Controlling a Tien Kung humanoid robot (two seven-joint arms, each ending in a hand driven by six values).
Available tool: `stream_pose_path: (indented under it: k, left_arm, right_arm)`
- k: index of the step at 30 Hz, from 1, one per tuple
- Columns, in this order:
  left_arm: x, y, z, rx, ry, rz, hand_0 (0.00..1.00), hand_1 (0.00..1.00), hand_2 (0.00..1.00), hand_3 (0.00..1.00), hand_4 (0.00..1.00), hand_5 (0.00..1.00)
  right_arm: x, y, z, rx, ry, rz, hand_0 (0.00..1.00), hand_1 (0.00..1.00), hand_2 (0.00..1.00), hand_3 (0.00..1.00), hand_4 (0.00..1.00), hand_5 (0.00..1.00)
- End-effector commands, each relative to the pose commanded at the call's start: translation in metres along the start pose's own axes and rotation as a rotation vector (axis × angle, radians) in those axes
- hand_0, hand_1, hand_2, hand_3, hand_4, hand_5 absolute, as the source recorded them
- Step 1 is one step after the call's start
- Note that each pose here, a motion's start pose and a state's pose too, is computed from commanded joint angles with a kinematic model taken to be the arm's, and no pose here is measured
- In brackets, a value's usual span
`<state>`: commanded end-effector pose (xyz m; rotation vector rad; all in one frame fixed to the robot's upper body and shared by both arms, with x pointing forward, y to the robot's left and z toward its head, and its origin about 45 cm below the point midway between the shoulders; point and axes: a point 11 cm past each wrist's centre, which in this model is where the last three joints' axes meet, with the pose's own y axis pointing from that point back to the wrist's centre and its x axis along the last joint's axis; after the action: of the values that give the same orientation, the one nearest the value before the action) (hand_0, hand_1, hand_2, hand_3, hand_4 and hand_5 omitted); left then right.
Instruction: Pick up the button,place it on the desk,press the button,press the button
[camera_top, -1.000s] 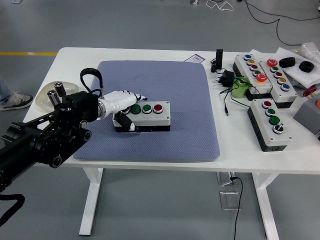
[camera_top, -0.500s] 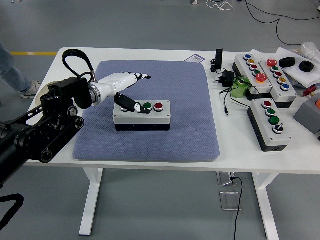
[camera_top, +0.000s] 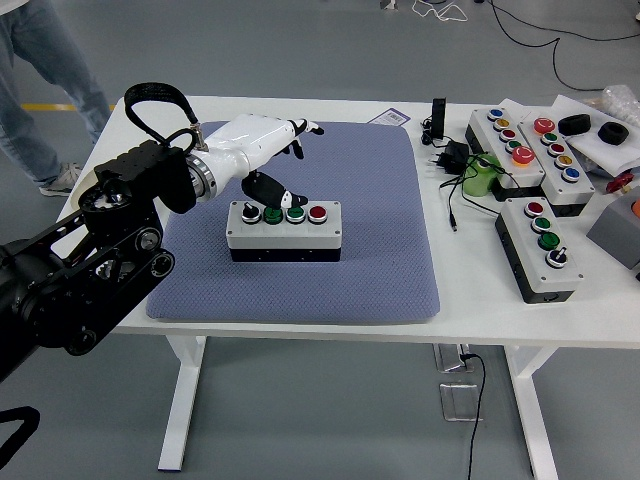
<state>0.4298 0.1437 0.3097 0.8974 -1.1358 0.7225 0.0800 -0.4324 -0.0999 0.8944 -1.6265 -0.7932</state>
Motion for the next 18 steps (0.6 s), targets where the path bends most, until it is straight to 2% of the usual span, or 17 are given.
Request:
stream_pose_path:
  k: [5,6,7,13,18]
  left_arm:
    - [-0.015,-0.002,0.002,0.017,-0.032,-0.099,0.130,0.145,0.182,0.837,0.561,0.002]
    - [-0.017,-0.003,0.002,0.019,-0.034,-0.110,0.077,0.080,0.127,0.852,0.550,0.002]
    - [-0.021,-0.004,0.002,0.021,-0.038,-0.125,0.077,0.080,0.127,0.852,0.550,0.002]
    - [-0.035,-0.009,0.006,0.022,-0.047,-0.171,0.058,0.075,0.112,0.863,0.543,0.002]
    - [-0.041,-0.012,0.003,0.033,-0.047,-0.189,0.053,0.066,0.108,0.871,0.540,0.002]
  right_arm:
    - [0.000,0.000,-0.001,0.003,-0.001,0.000,0.666,0.586,0.630,0.654,0.305,0.300]
    - [0.000,0.000,-0.001,0.003,-0.002,0.000,0.666,0.586,0.630,0.654,0.305,0.300]
    - [0.000,0.000,-0.001,0.003,-0.002,0.000,0.666,0.586,0.630,0.654,0.305,0.300]
    - [0.000,0.000,0.000,0.002,-0.001,0.000,0.666,0.586,0.630,0.654,0.305,0.300]
    - [0.001,0.000,0.001,0.000,0.001,0.001,0.666,0.586,0.630,0.654,0.305,0.300]
